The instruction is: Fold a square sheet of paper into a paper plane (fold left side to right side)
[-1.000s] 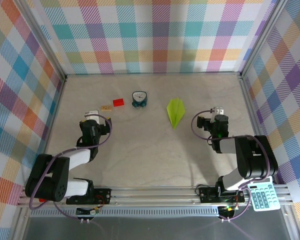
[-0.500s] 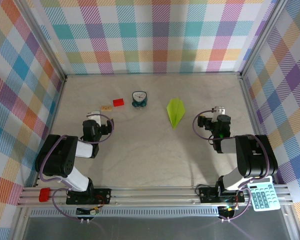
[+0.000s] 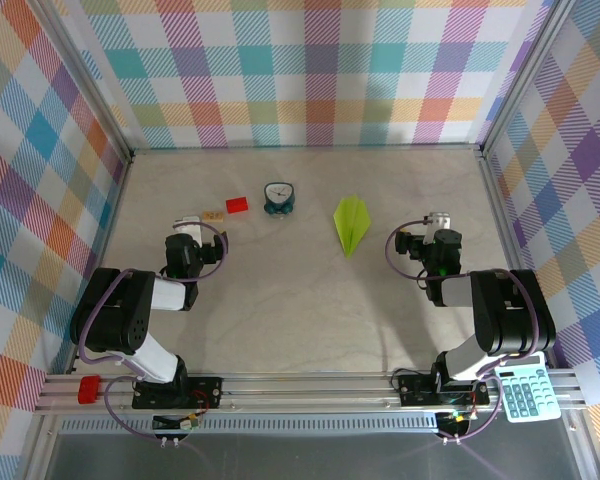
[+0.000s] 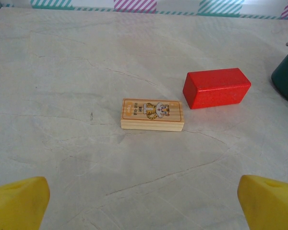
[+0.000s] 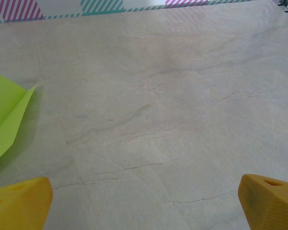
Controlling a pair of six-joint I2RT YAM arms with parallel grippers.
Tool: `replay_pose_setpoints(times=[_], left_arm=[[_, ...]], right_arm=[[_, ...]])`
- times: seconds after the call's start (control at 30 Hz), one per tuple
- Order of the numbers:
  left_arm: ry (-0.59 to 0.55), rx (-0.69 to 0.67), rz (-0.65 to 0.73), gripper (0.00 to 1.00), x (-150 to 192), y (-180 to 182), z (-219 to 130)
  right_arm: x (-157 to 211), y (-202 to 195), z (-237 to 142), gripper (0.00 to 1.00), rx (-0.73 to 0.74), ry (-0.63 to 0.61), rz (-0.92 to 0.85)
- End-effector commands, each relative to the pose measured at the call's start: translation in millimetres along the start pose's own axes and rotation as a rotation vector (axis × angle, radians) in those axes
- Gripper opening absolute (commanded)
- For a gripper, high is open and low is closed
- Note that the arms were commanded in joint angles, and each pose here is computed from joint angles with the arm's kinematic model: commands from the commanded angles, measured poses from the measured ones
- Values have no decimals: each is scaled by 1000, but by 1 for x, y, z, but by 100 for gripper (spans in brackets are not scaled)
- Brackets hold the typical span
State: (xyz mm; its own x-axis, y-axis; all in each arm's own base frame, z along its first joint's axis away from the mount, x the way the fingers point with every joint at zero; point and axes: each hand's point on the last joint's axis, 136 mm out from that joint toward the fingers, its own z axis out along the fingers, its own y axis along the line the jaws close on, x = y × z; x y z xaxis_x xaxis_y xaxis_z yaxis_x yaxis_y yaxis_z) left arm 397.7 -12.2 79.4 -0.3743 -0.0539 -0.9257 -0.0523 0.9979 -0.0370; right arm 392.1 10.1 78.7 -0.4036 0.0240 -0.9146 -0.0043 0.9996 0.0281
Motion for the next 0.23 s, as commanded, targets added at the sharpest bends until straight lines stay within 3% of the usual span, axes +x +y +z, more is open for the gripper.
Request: replay_pose_setpoints(times=[0.0, 0.2], left_arm=[[-3, -2, -15, 100, -3, 2, 2], [-4, -1, -14, 100, -3, 2, 2]], right_arm=[[-15, 2, 1, 99, -16, -46, -2], [-14, 2, 0, 99, -15, -47, -4]])
